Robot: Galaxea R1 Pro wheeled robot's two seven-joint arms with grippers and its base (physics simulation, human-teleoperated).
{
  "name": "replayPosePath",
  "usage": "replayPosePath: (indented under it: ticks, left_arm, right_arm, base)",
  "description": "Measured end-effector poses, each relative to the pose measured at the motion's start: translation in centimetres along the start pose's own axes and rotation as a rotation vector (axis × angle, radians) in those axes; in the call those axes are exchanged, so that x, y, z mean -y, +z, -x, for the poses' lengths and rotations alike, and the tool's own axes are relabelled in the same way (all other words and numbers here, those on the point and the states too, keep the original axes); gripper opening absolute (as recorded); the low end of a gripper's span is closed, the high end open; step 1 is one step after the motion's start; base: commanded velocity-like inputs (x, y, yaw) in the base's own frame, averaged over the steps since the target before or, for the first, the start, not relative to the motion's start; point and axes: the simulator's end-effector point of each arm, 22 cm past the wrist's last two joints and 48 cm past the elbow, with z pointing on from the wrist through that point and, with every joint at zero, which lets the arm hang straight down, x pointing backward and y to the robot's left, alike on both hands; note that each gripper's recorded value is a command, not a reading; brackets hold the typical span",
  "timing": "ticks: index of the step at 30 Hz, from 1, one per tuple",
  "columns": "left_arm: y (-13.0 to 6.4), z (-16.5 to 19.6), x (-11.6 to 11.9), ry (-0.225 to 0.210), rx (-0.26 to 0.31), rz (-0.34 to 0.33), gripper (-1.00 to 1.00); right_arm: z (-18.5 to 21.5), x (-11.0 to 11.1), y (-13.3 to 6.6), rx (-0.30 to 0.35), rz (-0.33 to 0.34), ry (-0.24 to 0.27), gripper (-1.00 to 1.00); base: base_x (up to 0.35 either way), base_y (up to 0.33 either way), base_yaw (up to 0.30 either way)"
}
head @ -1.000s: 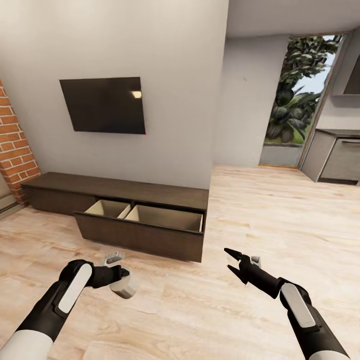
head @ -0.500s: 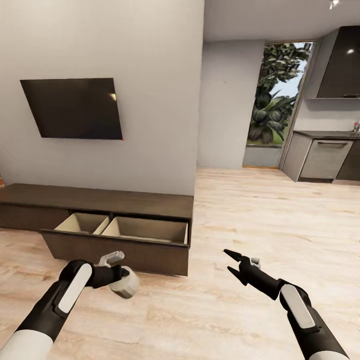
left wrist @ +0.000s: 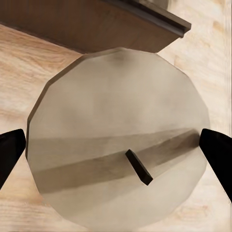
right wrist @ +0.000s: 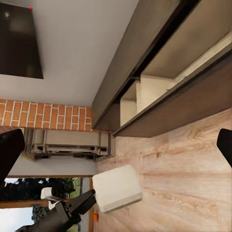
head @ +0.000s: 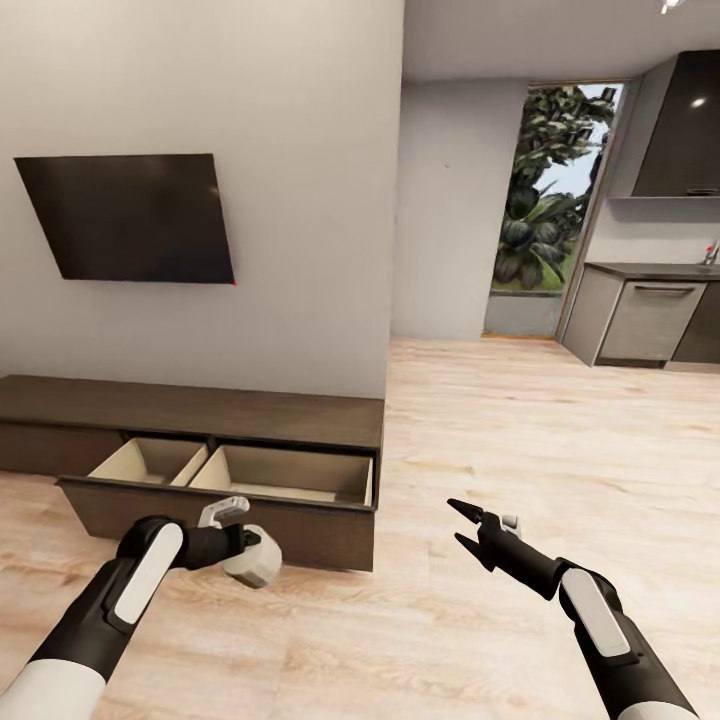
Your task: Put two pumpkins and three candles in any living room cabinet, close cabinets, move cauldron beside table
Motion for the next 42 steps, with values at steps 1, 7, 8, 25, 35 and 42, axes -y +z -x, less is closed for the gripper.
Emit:
replayPosePath:
  ticks: [1, 7, 8, 25, 35, 42]
  left_arm:
    - [-0.1, 0.2, 0.2, 0.001, 0.006, -0.006, -1.0]
    - [-1.1, 1.0, 0.9, 0.008, 0.015, -0.009, -1.0]
    - [-1.2, 1.2, 0.9, 0.008, 0.015, -0.008, -1.0]
    - [-8.1, 6.8, 6.0, 0.088, 0.163, -0.08, -1.0]
    - [-9.6, 7.5, 7.1, 0.083, 0.166, -0.099, -1.0]
    - [-10.3, 7.9, 7.4, 0.082, 0.166, -0.1, -1.0]
  right_arm:
    - [0.0, 0.0, 0.0, 0.0, 0.0, 0.0, 1.0]
    - [0.2, -0.9, -0.1, 0.0, 0.0, 0.001, 1.0]
    - [0.3, -1.1, -0.1, 0.0, 0.0, 0.001, 1.0]
    - [0.6, -4.5, -0.2, -0.012, -0.005, -0.027, 1.0]
    - [-0.1, 3.5, -2.1, -0.087, -0.546, -0.24, 1.0]
    - [4.6, 0.3, -4.8, 0.042, -0.815, -0.448, 1.0]
  base:
    - [0.007, 0.0, 0.0]
    - [0.002, 0.0, 0.0]
    - [0.0, 0.0, 0.0]
    - [0.0, 0.0, 0.0]
    - [0.0, 0.0, 0.0]
    - [0.0, 0.0, 0.0]
